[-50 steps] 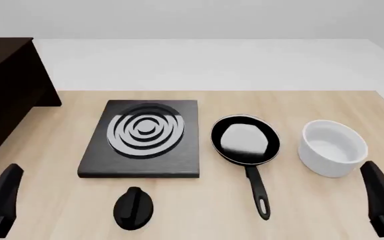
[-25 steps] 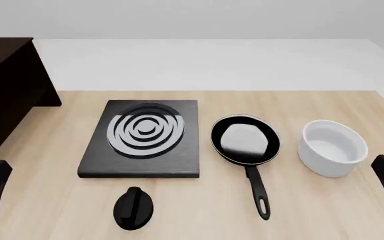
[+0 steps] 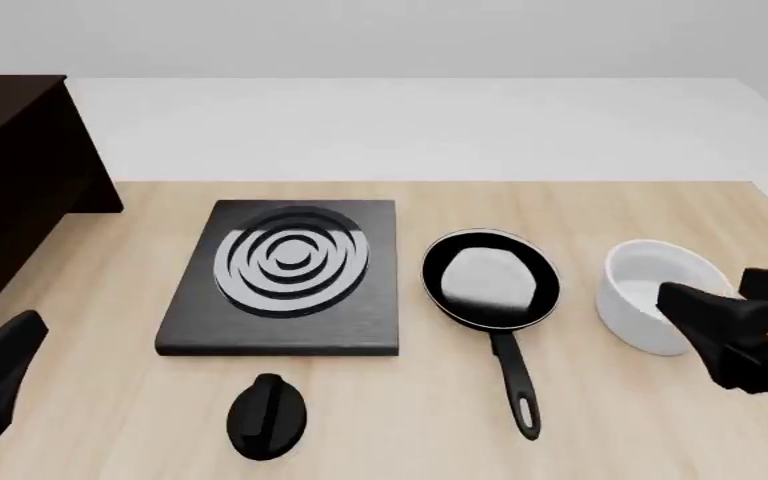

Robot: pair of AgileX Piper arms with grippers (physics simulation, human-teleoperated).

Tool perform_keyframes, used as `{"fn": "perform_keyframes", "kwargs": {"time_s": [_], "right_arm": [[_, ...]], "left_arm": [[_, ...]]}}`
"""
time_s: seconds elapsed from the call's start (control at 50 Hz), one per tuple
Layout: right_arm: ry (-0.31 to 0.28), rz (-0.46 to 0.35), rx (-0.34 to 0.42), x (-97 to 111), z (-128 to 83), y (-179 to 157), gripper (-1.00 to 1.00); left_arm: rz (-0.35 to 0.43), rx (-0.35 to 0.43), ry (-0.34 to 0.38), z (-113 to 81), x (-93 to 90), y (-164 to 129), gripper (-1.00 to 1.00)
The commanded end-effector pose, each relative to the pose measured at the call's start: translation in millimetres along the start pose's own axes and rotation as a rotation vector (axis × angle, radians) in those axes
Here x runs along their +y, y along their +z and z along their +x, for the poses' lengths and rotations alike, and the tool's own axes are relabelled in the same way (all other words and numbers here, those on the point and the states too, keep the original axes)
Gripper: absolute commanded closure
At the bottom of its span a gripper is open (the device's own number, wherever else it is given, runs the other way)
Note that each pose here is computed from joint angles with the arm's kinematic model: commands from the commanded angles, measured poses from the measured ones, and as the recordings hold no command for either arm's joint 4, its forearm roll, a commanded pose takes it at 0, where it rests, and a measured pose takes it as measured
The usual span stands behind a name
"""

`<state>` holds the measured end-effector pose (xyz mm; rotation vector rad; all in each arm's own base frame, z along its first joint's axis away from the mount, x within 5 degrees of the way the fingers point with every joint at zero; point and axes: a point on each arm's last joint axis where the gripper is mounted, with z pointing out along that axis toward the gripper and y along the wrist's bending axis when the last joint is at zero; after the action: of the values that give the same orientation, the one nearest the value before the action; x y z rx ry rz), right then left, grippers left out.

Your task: Put the frying pan on the cabinet shelf.

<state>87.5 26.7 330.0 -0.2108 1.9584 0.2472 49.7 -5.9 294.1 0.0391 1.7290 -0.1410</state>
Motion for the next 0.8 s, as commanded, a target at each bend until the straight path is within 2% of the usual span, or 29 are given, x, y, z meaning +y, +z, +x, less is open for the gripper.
{"fn": "perform_keyframes", "kwargs": {"time_s": [0.02, 0.06, 0.14, 0.28, 0.34, 0.4, 0.44, 0.5, 0.56, 0.66, 0.74, 0.8], "right_arm": [[-0.031, -0.030, 0.198, 6.2, 2.8, 36.6, -1.00], [-0.015, -0.036, 0.224, 7.3, 9.7, 41.6, -1.00], [-0.006, -0.044, 0.268, 9.0, 21.9, 54.0, -1.00], [-0.008, -0.058, 0.301, 12.9, 25.3, 65.7, -1.00], [-0.015, -0.055, 0.317, 14.1, 19.6, 75.3, -1.00], [0.003, -0.062, 0.328, 17.3, 14.7, 78.6, -1.00], [-0.019, -0.077, 0.357, 21.1, 16.1, 83.0, -1.00], [-0.005, -0.077, 0.381, 22.8, 16.8, 86.7, -1.00], [-0.022, -0.076, 0.408, 23.1, 19.4, 91.2, -1.00], [-0.019, -0.073, 0.407, 25.5, 2.8, 97.5, -1.00], [-0.024, -0.073, 0.451, 27.3, 11.6, 106.0, -1.00], [-0.023, -0.068, 0.450, 26.5, 11.9, 110.2, -1.00]], "left_arm": [[-0.023, -0.003, 0.013, -34.2, -0.8, 18.8, -1.00], [-0.019, -0.018, 0.003, -40.7, -1.4, 21.1, -1.00], [0.037, -0.004, 0.025, -37.8, -5.6, 19.7, -1.00], [0.026, 0.003, 0.015, -33.7, -4.4, 19.1, -1.00], [0.022, 0.007, 0.021, -31.3, -4.0, 20.6, -1.00], [0.019, 0.010, 0.018, -31.4, -3.8, 23.1, -1.00], [0.013, 0.012, 0.023, -30.7, -3.4, 25.0, -1.00], [0.010, 0.018, 0.026, -28.1, -3.0, 26.9, -1.00], [0.012, 0.026, 0.025, -24.9, -2.9, 27.3, -1.00], [0.003, 0.044, 0.026, -18.0, -1.8, 34.6, -1.00], [0.002, 0.037, 0.043, -23.0, -2.1, 33.6, -1.00], [0.001, 0.034, 0.038, -25.1, -2.1, 32.7, -1.00]]}}
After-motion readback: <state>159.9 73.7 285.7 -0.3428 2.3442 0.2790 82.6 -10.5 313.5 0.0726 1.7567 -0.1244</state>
